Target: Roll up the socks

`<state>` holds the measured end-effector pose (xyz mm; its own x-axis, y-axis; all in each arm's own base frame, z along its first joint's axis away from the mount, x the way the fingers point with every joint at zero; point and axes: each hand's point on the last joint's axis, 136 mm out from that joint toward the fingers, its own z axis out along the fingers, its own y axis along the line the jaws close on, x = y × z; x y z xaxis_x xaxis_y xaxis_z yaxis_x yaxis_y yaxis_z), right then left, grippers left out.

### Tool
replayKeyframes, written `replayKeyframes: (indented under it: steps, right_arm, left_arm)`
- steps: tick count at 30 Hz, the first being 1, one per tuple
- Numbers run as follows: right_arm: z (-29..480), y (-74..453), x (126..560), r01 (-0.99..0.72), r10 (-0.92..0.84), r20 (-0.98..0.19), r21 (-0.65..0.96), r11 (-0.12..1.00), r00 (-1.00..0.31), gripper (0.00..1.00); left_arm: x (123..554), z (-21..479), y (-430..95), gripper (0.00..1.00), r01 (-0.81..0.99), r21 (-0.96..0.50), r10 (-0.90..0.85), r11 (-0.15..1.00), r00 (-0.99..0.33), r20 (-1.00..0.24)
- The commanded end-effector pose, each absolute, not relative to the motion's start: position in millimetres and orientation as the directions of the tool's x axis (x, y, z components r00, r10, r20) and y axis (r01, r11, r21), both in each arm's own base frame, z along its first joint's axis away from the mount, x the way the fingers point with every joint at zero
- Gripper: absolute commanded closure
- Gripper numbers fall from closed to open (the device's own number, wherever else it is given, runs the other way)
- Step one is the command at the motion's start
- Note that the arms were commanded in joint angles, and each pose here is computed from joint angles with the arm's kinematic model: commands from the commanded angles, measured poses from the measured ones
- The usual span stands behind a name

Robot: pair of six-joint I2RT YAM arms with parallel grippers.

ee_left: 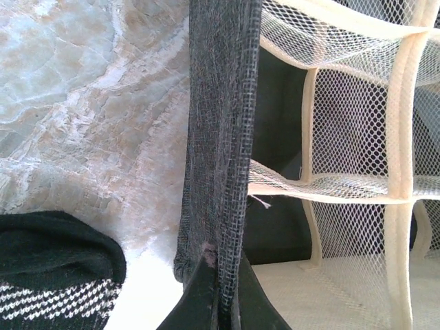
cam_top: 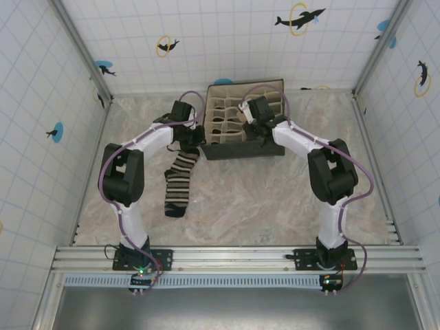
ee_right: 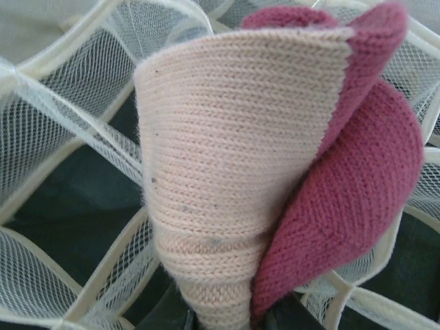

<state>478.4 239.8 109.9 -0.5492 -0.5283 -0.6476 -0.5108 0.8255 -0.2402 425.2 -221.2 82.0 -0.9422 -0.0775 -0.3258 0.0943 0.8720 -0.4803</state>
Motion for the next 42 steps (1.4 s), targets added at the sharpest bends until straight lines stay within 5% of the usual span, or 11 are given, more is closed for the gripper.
replayKeyframes:
  steps: [1,18,31,42]
  right_arm:
    - [115.5,232.8,470.8,-0.505,-0.538,-0.670,-0.272,0.819,-0.512,1.00]
    - [111.5,219.4,419.1,-0.567,-0.576,-0.623,-0.245,0.786,-0.530,1.00]
    - [65.9,193.1,388.0,-0.621,-0.690,-0.416,-0.309,0.720,-0.593,1.00]
    - [51.8,165.3,357.1,-0.645,-0.731,-0.397,-0.348,0.680,-0.555,1.00]
  left_arm:
    - [424.7,76.5,-216.0,1.00,0.070,-0.458,-0.079,0.886,-0.952,-0.297]
    - [430.6,78.7,-188.7,1.00,-0.051,-0.341,-0.177,0.939,-0.920,-0.349]
    - [431.3,75.2,-183.4,1.00,-0.097,-0.317,-0.210,0.943,-0.915,-0.344]
    - [433.7,72.0,-182.3,1.00,-0.119,-0.302,-0.220,0.946,-0.919,-0.328]
